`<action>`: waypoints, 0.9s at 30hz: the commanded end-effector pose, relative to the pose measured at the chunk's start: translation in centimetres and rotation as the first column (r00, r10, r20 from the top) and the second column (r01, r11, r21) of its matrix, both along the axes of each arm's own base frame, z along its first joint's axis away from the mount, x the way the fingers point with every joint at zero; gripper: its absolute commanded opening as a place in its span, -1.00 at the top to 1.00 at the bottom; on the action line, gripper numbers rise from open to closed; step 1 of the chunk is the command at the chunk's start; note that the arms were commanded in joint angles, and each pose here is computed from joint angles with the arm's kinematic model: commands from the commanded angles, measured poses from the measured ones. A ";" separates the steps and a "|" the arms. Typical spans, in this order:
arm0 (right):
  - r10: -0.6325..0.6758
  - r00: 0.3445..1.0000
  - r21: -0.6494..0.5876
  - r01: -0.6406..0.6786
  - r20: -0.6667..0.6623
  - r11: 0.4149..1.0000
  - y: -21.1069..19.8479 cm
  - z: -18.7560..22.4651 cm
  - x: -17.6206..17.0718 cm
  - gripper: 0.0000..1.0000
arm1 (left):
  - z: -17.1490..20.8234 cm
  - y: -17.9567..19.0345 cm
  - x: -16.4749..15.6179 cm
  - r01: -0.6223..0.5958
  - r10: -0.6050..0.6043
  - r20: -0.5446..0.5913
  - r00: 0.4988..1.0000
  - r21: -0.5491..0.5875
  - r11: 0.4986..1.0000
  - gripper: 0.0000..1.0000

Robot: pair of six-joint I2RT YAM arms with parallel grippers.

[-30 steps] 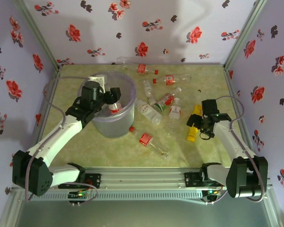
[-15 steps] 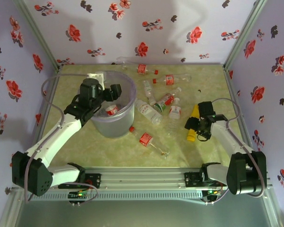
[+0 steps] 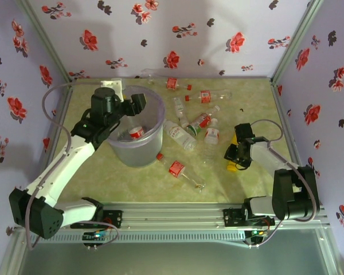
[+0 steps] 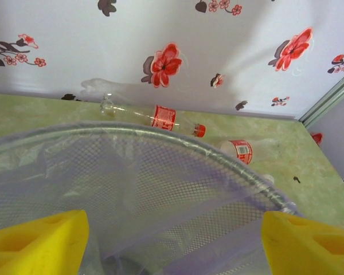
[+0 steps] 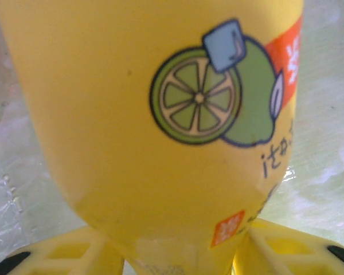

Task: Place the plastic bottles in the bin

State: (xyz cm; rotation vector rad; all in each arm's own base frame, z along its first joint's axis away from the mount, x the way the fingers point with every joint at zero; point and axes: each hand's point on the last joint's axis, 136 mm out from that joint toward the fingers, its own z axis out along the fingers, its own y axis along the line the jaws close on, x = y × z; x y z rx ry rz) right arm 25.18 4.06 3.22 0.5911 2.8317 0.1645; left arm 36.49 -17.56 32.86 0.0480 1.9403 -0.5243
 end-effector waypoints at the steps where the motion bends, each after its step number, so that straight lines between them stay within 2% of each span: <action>1: 0.015 1.000 -0.026 -0.015 -0.002 1.000 -0.2 -0.2 -0.2 0.10 | 4.3 1.0 -1.1 -0.024 0.027 0.093 0.995 -0.034 0.999 -0.59; 5: 0.064 0.997 -0.045 -0.062 0.037 0.997 -0.4 1.8 0.2 0.31 | 7.0 1.1 -1.8 -0.014 0.028 0.146 0.989 -0.099 0.995 -0.57; 10: 0.114 0.982 -0.078 -0.104 0.148 0.992 -0.6 6.7 1.1 0.49 | 7.9 -0.7 -1.9 0.054 -0.039 0.126 0.991 -0.122 0.991 -0.59; 14: 0.143 0.956 -0.066 -0.130 0.255 0.989 0.0 10.6 2.1 0.74 | 8.3 -2.5 -1.7 0.098 -0.084 0.101 0.991 -0.153 0.983 -0.65; 19: 0.219 0.888 0.043 -0.258 0.405 0.965 3.8 14.5 4.3 0.75 | 9.1 -5.8 -2.0 0.196 -0.181 0.094 0.979 -0.186 0.963 -0.73; 22: 0.321 0.778 0.131 -0.455 0.540 0.881 8.4 17.7 4.9 0.75 | 9.4 -8.7 -2.4 0.301 -0.292 0.075 0.954 -0.224 0.927 -0.81; 24: 0.377 0.688 0.146 -0.574 0.621 0.806 11.3 20.0 4.6 0.75 | 9.7 -11.1 -3.0 0.394 -0.393 0.061 0.918 -0.265 0.880 -0.89; 27: 0.407 0.596 0.167 -0.681 0.692 0.713 14.1 22.3 4.0 0.75 | 9.4 -14.0 -3.5 0.483 -0.493 0.047 0.869 -0.302 0.822 -0.99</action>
